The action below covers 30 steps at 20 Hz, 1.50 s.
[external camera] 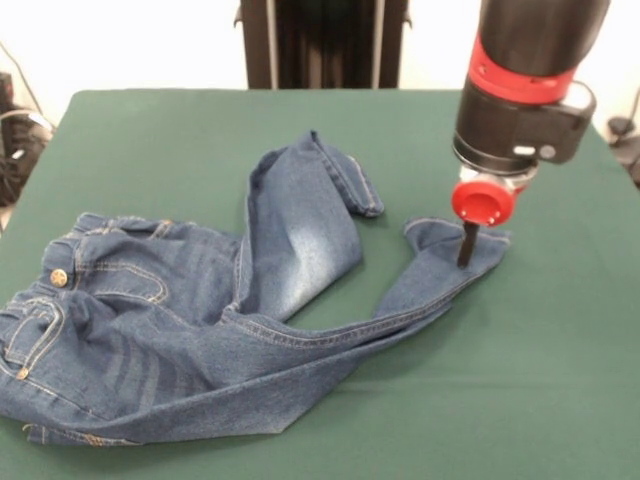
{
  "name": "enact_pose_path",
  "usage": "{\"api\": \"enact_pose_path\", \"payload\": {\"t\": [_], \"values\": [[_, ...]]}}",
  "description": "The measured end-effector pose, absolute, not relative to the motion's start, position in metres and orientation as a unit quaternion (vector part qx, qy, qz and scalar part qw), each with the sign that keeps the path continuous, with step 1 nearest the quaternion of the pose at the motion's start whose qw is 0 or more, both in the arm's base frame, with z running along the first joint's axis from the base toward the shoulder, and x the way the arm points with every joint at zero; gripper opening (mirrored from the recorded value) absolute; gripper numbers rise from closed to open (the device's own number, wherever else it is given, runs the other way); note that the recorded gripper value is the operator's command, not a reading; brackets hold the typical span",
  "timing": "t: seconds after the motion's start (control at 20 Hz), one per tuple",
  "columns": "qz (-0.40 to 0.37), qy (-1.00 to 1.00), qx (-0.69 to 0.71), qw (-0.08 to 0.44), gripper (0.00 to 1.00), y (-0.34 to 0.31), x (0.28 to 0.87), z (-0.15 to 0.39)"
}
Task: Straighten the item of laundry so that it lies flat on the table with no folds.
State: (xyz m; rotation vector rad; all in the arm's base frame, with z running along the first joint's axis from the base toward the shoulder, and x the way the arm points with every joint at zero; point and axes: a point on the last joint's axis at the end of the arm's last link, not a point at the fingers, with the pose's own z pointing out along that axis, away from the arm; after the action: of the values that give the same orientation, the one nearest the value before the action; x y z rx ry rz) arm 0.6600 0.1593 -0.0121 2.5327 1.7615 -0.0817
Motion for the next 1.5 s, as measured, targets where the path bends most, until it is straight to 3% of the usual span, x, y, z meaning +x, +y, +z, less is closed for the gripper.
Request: {"api": "enact_pose_path", "payload": {"t": [0.65, 1.5], "values": [[0.0, 0.554, 0.832, 0.037, 1.0, 0.165, 0.665, -0.046], [0.027, 0.589, 0.806, 0.059, 1.0, 0.168, 0.673, -0.046]]}}
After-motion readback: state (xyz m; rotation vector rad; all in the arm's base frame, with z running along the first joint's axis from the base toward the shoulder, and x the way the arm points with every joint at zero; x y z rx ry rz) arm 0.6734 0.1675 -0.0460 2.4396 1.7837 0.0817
